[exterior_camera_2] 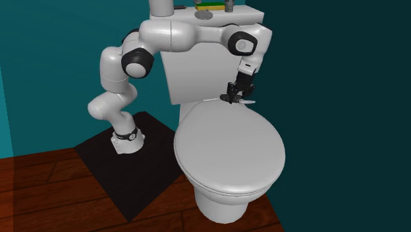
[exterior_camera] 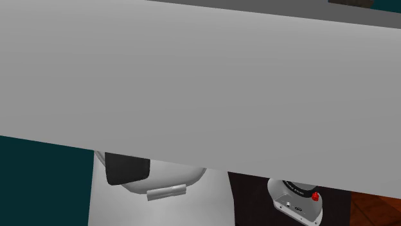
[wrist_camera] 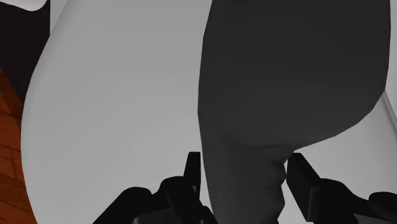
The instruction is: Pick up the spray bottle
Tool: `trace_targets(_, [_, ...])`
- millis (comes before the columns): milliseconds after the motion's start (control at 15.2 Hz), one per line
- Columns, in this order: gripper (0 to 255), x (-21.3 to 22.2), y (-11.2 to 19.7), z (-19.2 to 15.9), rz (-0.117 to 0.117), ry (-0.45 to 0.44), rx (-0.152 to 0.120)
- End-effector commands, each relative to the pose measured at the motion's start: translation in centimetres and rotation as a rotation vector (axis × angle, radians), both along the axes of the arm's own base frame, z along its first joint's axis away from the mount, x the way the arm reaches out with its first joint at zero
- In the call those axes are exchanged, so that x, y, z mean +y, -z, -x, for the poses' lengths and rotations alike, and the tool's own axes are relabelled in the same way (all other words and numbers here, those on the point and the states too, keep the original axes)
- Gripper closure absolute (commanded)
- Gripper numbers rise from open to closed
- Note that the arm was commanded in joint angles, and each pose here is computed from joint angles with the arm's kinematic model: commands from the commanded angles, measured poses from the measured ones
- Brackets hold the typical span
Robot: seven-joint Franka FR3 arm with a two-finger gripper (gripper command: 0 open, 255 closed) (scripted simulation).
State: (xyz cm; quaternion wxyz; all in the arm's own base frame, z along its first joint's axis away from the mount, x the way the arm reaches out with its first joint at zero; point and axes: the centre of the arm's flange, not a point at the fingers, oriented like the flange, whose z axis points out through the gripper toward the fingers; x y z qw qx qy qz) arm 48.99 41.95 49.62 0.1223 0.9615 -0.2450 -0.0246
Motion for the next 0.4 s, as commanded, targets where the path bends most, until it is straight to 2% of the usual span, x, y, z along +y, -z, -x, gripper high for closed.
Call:
trace_targets(0, [255,0.0,-1.1,0.0,0.0,0.0,0.0])
trace_targets(330, [255,0.0,-2.8,0.0,0.0,0.0,0.0])
